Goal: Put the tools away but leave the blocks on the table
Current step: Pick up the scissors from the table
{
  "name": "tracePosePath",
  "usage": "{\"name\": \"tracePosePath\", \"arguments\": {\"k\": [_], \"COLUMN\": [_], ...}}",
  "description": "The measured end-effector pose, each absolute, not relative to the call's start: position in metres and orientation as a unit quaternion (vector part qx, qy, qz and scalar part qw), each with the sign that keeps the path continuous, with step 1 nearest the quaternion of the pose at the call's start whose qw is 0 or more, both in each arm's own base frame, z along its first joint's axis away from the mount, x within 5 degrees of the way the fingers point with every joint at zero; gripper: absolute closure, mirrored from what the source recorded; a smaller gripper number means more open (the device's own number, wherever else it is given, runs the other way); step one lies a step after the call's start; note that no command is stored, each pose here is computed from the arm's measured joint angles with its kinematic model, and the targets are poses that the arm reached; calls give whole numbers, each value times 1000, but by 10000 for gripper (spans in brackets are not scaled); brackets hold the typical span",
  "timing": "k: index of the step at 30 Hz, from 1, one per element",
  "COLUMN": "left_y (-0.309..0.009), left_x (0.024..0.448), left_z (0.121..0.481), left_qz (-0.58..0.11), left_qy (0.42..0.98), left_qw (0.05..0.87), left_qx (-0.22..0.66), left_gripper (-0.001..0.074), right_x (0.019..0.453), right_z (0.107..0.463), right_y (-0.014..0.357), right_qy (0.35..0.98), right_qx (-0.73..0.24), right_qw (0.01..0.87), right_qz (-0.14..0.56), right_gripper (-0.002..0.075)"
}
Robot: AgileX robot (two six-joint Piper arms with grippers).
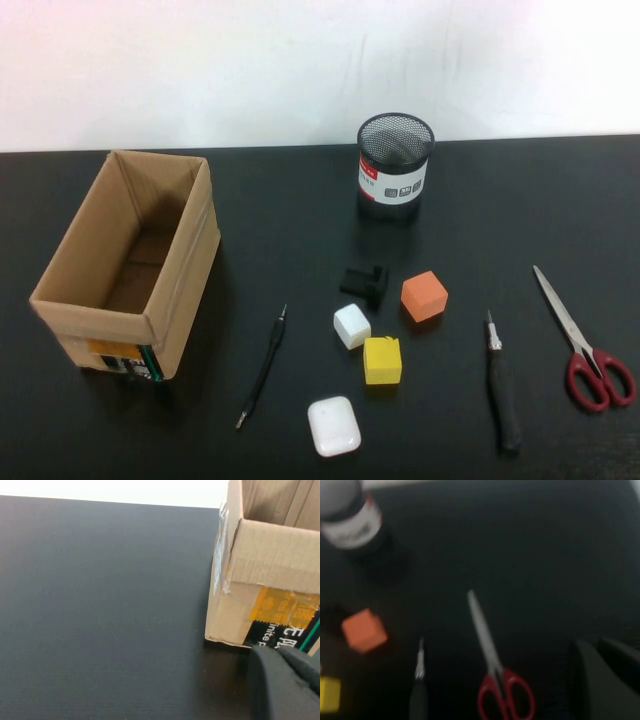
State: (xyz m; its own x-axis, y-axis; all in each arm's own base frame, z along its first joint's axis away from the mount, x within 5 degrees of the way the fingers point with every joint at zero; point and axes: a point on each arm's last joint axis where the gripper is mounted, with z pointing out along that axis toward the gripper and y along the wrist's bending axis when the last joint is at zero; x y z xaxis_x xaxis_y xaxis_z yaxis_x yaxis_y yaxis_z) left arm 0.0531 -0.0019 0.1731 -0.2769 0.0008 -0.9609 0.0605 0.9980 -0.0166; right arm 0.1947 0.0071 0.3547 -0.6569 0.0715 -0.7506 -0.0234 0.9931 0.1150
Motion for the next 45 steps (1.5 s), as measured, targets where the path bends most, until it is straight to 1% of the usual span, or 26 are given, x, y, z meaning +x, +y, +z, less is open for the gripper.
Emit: {"name": "tracePosePath", "arguments": {"k": [4,7,10,12,14,17,21,23,28,36,45], "left_y": [-2,-2,-2,-2,-2,-2,-2,-2,-2,-2,-2], "left_x": [53,53,53,53,53,53,53,53,53,53,53], "left_z": [173,173,173,173,173,173,173,173,173,173,173], "left_qz": [-25,-25,-25,-25,-25,-25,-25,-25,-25,-25,-25], "left_qy": [799,799,799,799,799,799,799,799,799,799,799], "left_qw": [601,601,601,601,601,601,601,601,601,601,601], "left_qx": [19,19,19,19,19,19,19,19,19,19,19], "left_gripper": [739,739,739,739,739,739,739,739,739,739,739], "right_x": [217,231,243,250,257,268,280,287,305,318,329], "right_z": [331,314,302,296,290,279,260,250,224,189,174], "right_y": [27,40,49,53,54,57,59,60,64,65,66], "right_qy": [936,945,953,960,967,972,976,977,978,983,982], "right_qx": [-65,-122,-156,-156,-147,-145,-146,-145,-142,-145,-130], "right_qw": [342,302,261,232,209,186,162,156,151,116,140], "right_qz": [58,39,18,18,21,20,17,16,16,6,1], "right_gripper": [732,732,723,705,673,603,487,457,456,456,456]}}
